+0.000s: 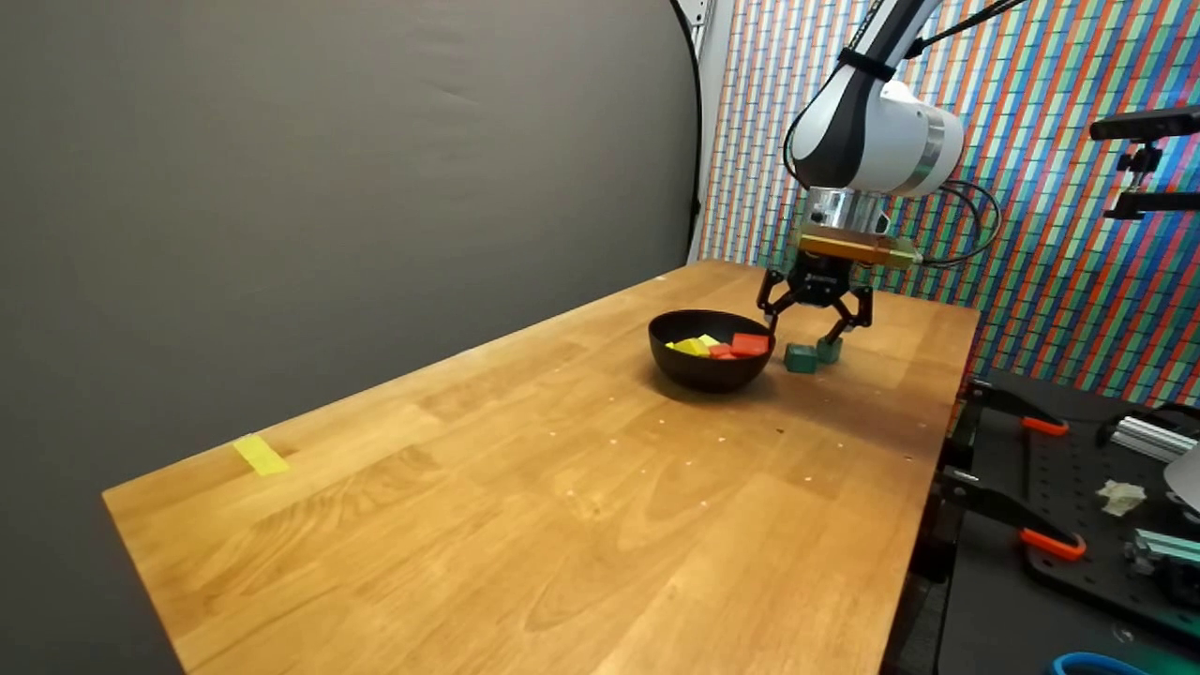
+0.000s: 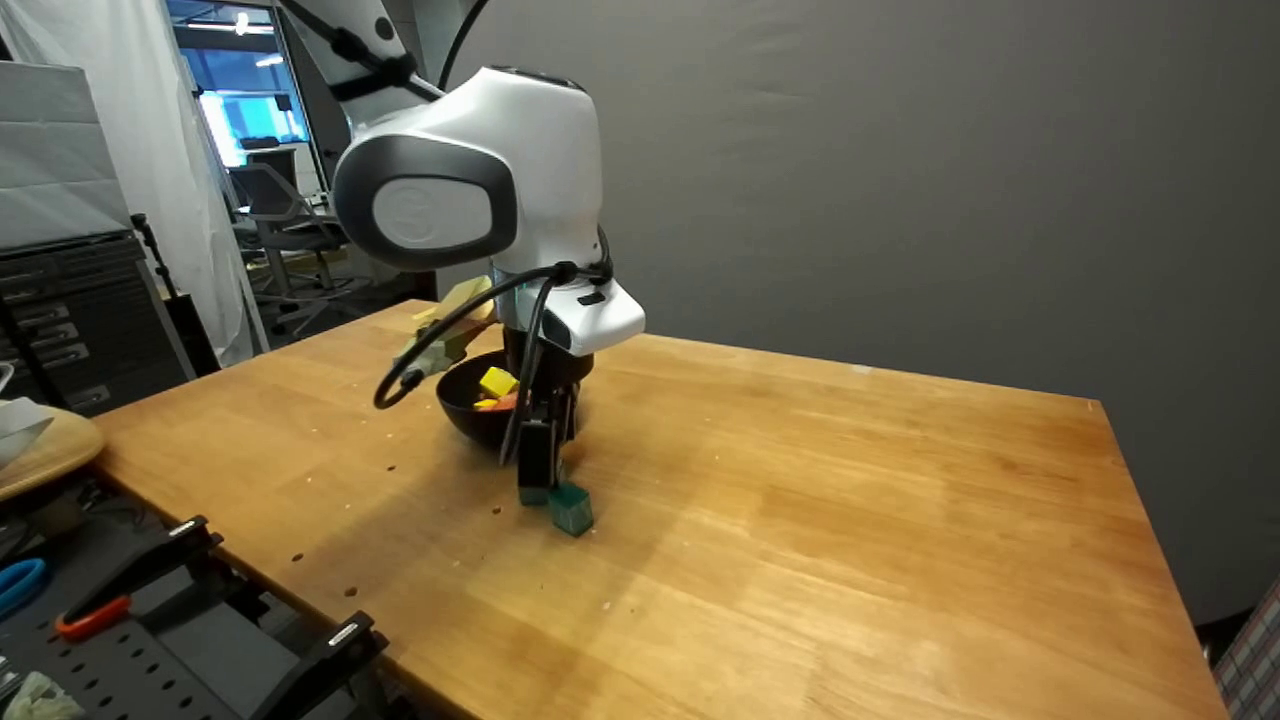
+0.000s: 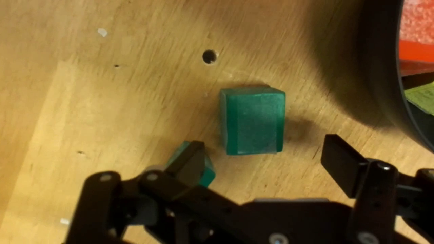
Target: Put all the blocks in the bowl
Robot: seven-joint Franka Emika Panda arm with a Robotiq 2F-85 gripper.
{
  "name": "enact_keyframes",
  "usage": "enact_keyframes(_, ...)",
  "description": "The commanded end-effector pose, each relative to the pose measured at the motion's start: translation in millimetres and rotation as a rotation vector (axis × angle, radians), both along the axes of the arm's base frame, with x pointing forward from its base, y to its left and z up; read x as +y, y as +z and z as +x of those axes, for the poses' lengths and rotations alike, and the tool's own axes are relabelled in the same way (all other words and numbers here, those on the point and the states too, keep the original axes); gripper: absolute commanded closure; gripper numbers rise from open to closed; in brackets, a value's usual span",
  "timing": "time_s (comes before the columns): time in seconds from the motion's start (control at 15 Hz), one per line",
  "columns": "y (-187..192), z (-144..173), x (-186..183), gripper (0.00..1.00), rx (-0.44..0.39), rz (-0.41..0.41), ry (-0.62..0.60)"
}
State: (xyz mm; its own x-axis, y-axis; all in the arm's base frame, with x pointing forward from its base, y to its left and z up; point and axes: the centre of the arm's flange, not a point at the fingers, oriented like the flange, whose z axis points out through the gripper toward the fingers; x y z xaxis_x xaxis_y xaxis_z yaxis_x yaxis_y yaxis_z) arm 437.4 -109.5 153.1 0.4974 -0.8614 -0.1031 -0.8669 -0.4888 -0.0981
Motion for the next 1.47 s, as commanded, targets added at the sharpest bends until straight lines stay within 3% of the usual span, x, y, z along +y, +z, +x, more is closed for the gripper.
enact_keyframes(0.0, 6, 13, 4, 0.00, 0.035, -0.019, 0.009)
enact_keyframes(0.27, 5, 10, 10, 0.00, 0.100, -0.023, 0.011)
enact_keyframes(0.47, 7, 5, 19, 0.08, 0.161, 0.009, -0.002)
enact_keyframes(0.87, 4, 4, 19, 0.16, 0.191, 0.003, -0.058)
enact_keyframes(1.0, 0, 9, 14, 0.39, 0.165, -0.002, -0.063)
enact_keyframes(1.2, -8, 20, 5, 0.66, 0.136, 0.000, -0.061)
enact_keyframes(1.33, -12, 26, 1, 0.81, 0.125, -0.005, -0.065)
enact_keyframes(1.4, -11, 28, 0, 0.82, 0.117, -0.002, -0.066)
